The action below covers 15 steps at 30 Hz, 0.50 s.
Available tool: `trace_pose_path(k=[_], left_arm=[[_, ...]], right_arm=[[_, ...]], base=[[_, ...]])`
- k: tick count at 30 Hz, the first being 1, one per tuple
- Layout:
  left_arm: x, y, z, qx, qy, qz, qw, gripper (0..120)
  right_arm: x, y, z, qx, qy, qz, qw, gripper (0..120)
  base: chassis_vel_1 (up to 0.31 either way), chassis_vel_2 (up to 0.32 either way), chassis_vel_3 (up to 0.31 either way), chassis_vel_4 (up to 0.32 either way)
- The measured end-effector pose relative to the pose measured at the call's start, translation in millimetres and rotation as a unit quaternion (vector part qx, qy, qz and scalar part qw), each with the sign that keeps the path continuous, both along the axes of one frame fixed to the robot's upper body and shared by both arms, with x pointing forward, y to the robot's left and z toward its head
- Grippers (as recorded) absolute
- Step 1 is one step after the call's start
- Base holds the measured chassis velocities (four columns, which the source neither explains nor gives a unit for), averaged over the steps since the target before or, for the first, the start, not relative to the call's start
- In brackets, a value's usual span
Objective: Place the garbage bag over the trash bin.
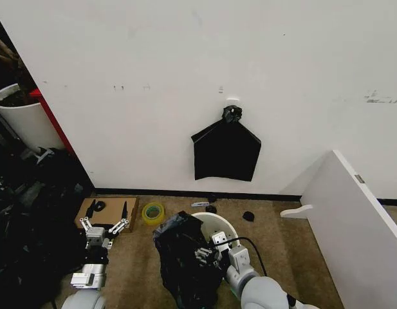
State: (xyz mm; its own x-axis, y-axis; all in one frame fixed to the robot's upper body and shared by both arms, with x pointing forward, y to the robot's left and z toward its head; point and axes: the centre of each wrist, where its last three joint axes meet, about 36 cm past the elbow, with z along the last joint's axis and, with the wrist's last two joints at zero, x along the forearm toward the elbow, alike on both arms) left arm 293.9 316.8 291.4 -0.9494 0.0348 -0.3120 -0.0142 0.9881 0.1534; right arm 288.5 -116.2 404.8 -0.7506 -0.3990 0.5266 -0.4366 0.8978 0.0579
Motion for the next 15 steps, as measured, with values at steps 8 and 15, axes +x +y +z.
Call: trace_pose_path(k=[8, 15], left_arm=[[-26, -4, 5, -0.048, 0.05, -0.027, 0.9972, 100], [-42, -12, 21, -0.127, 0.105, -0.087, 0.9825, 100]], right_arm=[[8, -6, -9, 0.002, 0.004, -0.002, 1.0, 36], [11, -10, -13, 0.001, -0.005, -0.014, 1.0, 13]], base=[[0.0, 0.0, 0.0, 0.0], [0.0, 0.0, 0.0, 0.0]])
